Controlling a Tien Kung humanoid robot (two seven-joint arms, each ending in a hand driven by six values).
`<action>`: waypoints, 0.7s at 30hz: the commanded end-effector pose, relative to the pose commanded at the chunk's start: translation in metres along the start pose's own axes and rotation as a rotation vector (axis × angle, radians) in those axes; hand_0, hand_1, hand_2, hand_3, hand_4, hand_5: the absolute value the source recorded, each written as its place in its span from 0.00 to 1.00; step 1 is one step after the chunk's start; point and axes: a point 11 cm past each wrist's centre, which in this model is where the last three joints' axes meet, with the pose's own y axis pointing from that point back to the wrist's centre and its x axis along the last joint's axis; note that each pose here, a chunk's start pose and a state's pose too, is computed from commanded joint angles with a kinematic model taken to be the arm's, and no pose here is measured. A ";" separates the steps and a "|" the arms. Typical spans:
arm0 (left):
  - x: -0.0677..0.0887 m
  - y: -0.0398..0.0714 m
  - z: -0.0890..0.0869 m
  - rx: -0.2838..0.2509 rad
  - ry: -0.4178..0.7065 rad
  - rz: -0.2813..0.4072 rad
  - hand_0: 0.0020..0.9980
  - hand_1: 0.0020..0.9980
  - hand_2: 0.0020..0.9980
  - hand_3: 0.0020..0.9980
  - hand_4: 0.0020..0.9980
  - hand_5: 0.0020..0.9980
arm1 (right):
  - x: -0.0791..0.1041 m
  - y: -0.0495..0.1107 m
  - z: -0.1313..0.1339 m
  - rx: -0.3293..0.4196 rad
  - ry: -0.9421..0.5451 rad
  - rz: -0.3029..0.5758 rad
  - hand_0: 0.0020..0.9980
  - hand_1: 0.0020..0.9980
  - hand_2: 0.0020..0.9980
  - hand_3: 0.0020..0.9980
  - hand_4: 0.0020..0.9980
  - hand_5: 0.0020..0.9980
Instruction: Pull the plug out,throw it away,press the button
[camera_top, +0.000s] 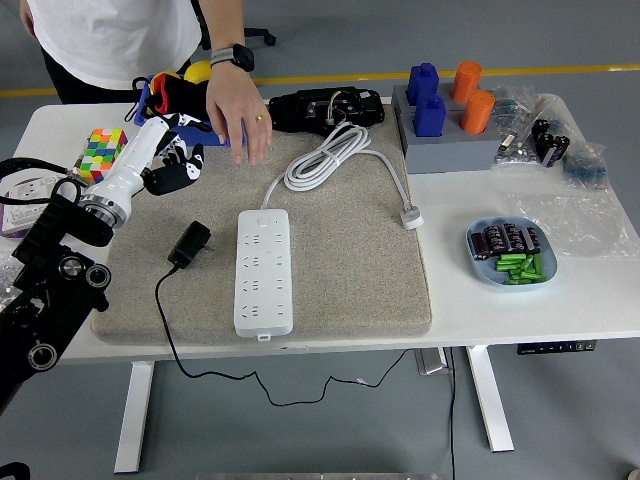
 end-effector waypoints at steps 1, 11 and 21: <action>0.003 0.002 -0.003 0.006 0.000 0.010 0.70 0.66 0.62 0.72 0.69 0.00 | 0.000 0.000 0.000 0.000 0.000 0.000 0.73 0.68 0.66 0.64 0.74 0.59; 0.039 0.028 -0.044 0.054 0.038 0.139 0.86 0.83 0.77 0.80 0.74 0.18 | 0.001 0.000 -0.003 0.004 -0.004 0.004 0.73 0.68 0.66 0.64 0.74 0.59; 0.045 0.041 -0.062 0.097 0.071 0.156 0.88 0.85 0.79 0.83 0.73 0.16 | 0.001 0.000 -0.005 0.008 0.005 0.003 0.73 0.68 0.66 0.64 0.74 0.59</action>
